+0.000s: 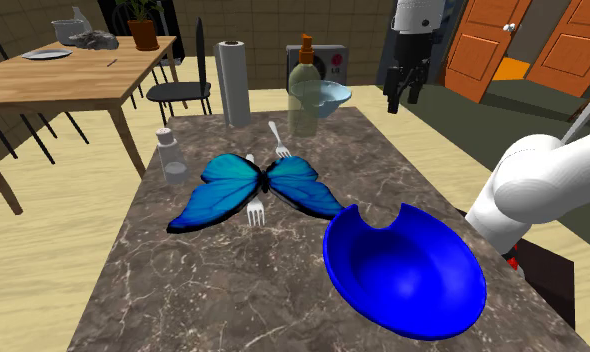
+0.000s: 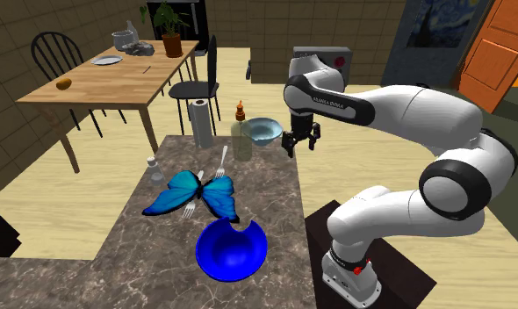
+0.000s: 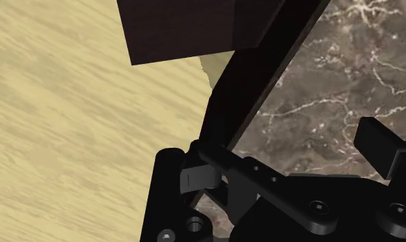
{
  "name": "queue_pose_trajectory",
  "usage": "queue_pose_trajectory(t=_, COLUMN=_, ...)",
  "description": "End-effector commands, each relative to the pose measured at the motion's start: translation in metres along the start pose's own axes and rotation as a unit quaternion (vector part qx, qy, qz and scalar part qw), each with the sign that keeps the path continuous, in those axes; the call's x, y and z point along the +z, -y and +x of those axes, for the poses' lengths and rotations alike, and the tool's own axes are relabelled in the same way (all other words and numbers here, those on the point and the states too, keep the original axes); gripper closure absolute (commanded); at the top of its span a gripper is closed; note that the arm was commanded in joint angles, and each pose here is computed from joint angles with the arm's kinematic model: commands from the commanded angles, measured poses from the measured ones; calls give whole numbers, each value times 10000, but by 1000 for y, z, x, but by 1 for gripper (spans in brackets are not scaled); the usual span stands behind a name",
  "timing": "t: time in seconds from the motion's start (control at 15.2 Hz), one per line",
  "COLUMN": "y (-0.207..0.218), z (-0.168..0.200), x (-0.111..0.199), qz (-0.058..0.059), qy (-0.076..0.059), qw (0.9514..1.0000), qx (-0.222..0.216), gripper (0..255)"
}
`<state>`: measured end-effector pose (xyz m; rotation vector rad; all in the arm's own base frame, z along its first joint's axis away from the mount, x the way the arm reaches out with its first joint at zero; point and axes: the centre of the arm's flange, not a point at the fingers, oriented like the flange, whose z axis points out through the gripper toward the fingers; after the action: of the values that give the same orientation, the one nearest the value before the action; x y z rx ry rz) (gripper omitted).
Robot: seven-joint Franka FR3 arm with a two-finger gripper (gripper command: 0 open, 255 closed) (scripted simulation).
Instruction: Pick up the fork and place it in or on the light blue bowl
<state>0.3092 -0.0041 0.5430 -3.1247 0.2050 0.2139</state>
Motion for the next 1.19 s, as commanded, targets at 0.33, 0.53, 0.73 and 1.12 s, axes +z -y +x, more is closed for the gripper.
queue_pose_trajectory(t=0.33, y=66, z=25, x=0, qz=-170, qy=-49, qw=9995, qx=258, gripper=0)
queue_pose_trajectory(t=0.53, y=104, z=42, x=2, qz=-271, qy=-78, qw=9987, qx=413, gripper=0)
queue_pose_trajectory(t=0.73, y=143, z=60, x=3, qz=-373, qy=-108, qw=9976, qx=567, gripper=0)
queue_pose_trajectory(t=1.12, y=217, z=99, x=9, qz=-576, qy=-166, qw=9944, qx=876, gripper=0)
